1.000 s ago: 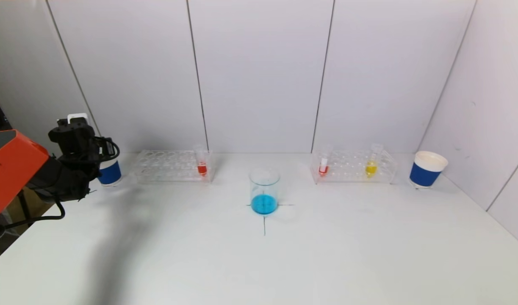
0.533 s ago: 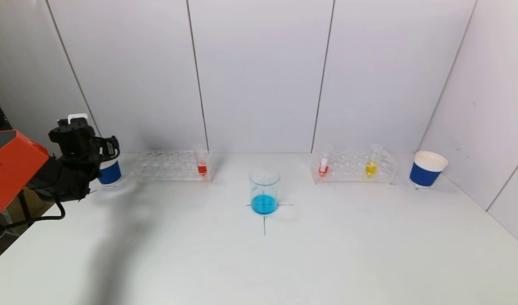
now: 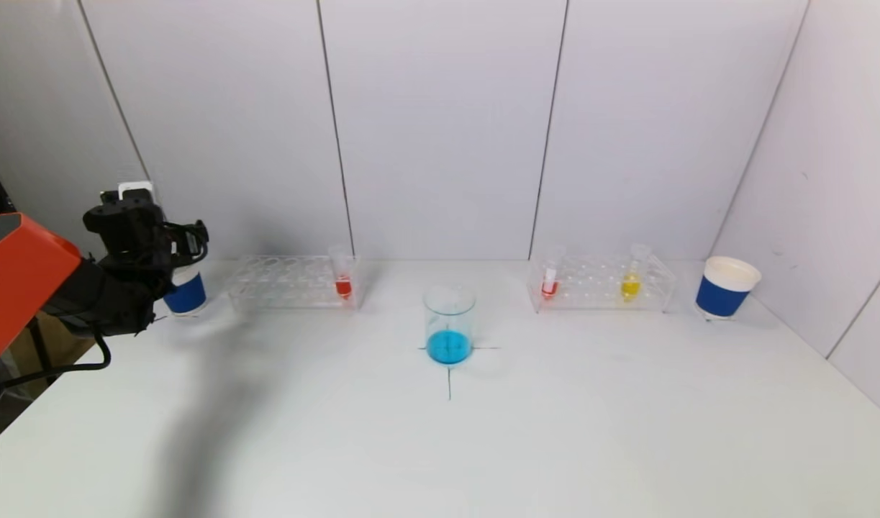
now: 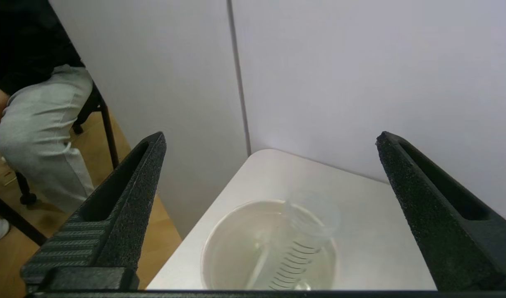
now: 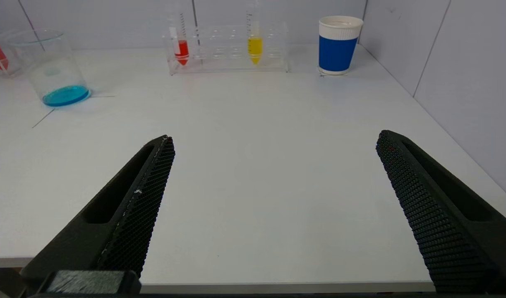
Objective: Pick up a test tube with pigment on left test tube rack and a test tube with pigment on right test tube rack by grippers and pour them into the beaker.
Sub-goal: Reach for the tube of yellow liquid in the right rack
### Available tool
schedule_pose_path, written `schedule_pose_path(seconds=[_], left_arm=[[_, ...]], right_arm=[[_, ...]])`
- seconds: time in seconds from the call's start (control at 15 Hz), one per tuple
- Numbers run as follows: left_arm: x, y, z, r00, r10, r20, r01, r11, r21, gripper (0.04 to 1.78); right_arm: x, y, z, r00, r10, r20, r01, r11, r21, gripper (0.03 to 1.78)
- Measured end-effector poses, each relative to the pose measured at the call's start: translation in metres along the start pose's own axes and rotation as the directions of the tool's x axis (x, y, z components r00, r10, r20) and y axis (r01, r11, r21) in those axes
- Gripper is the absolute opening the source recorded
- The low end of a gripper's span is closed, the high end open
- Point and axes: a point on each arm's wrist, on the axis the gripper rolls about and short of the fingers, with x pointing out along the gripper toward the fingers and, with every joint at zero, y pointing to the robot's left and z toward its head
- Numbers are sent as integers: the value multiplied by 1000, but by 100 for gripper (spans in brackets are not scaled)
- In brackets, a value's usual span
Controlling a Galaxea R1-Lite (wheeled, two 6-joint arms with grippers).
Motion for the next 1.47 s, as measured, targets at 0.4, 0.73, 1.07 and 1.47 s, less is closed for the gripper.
schedule_pose_path(seconds=[0.4, 0.73, 1.07, 1.47], left_arm=[[-47, -10, 54, 978, -197, 73, 196, 980, 15, 177], [-124, -26, 93, 941, -328, 87, 327, 945, 22, 178], [-200, -9, 109, 925, -369, 90, 358, 927, 112, 177], [-271, 38, 117, 976, -161, 145, 135, 975, 174, 177]], right_arm=[[0, 0, 0, 1000, 0, 0, 0, 1000, 0, 177], [0, 0, 0, 1000, 0, 0, 0, 1000, 0, 177], [0, 0, 0, 1000, 0, 0, 0, 1000, 0, 177], [0, 0, 0, 1000, 0, 0, 0, 1000, 0, 177]])
